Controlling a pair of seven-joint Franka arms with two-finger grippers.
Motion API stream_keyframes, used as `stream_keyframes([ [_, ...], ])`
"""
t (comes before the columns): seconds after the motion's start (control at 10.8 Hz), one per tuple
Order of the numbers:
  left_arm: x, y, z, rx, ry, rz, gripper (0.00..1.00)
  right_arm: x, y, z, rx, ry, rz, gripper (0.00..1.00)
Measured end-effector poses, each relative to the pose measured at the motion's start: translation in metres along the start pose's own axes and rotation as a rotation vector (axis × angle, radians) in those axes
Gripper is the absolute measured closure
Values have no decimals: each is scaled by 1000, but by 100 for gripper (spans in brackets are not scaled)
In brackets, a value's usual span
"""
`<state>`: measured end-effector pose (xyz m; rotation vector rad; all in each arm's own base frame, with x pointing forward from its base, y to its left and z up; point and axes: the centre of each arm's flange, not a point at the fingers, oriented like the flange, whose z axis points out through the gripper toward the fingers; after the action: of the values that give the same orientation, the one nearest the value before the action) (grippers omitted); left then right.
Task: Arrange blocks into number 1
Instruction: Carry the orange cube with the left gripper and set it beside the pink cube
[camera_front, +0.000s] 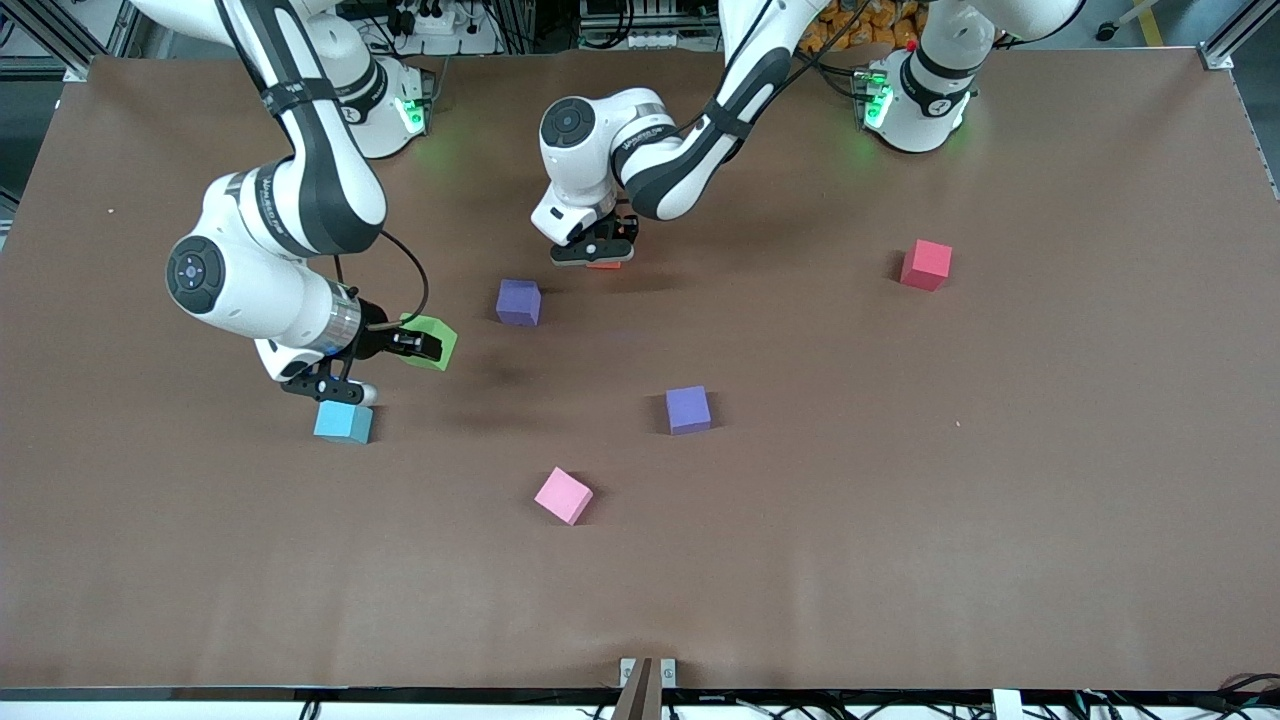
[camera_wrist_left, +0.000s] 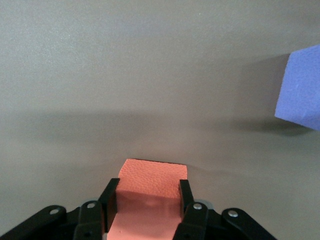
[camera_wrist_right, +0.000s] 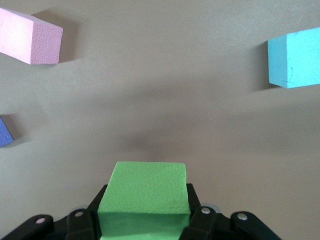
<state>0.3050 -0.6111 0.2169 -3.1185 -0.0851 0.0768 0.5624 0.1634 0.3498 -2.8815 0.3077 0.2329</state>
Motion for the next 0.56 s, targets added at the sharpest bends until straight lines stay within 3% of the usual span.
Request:
stream_keyframes([
  [0.56, 1, 1, -2, -4, 2, -10, 48, -7, 3, 1, 2, -10, -1, 38],
])
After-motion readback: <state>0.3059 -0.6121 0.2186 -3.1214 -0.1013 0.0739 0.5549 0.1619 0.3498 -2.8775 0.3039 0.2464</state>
